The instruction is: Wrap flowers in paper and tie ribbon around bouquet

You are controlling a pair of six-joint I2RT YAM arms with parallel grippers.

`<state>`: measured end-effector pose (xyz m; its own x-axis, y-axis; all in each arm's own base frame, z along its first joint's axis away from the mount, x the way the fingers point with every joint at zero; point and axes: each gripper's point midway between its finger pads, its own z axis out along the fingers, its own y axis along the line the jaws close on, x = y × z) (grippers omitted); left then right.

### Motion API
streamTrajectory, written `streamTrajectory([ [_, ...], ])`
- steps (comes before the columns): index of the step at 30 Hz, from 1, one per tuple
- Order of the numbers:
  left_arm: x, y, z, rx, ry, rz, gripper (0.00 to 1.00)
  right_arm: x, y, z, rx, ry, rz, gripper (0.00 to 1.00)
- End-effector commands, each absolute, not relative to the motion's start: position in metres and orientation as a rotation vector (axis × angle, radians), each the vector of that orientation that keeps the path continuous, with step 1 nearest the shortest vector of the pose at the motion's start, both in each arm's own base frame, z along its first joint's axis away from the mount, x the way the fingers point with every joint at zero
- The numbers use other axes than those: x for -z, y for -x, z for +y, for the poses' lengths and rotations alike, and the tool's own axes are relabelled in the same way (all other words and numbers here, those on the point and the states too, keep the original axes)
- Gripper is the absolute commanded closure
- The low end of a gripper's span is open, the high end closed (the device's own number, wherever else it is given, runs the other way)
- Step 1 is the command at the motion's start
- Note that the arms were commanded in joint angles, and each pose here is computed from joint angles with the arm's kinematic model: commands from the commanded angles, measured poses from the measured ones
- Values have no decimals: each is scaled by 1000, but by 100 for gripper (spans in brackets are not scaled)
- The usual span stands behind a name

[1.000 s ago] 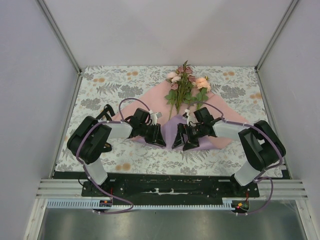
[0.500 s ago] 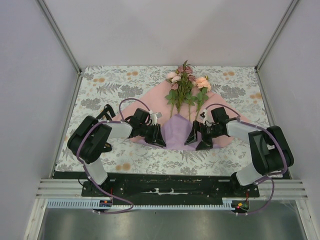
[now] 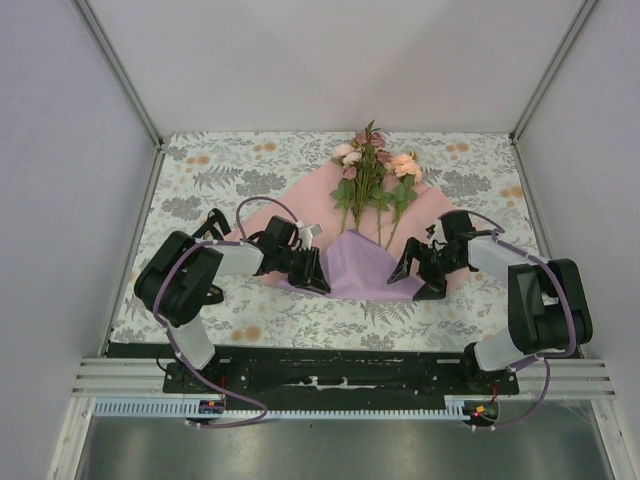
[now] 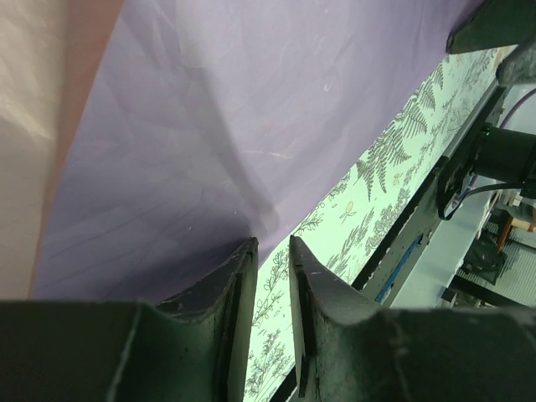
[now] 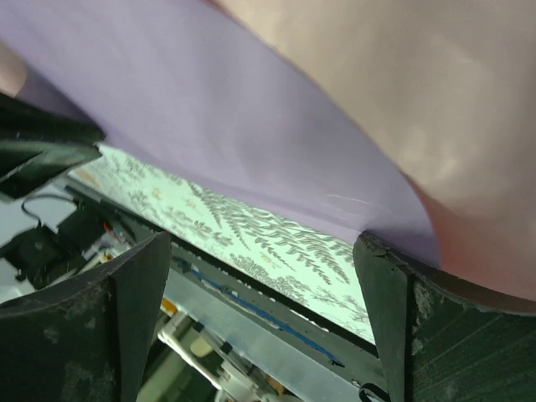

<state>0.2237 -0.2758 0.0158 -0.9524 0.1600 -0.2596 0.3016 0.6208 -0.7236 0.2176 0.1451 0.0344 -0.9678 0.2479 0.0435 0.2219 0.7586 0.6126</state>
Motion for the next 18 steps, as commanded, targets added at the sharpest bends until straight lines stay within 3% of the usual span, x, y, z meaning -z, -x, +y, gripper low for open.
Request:
streamTrajectory([
  [1, 10, -217, -254, 1104, -344, 2771, 68, -13, -217, 92, -535, -564, 2967, 2],
  [14, 10, -218, -249, 1086, -342, 2771, 68, -16, -220, 41, -118, -605, 2968, 2],
  [18, 8, -220, -249, 1091, -343, 2764, 68, -22, -226, 42, -147, -520, 2954, 2],
])
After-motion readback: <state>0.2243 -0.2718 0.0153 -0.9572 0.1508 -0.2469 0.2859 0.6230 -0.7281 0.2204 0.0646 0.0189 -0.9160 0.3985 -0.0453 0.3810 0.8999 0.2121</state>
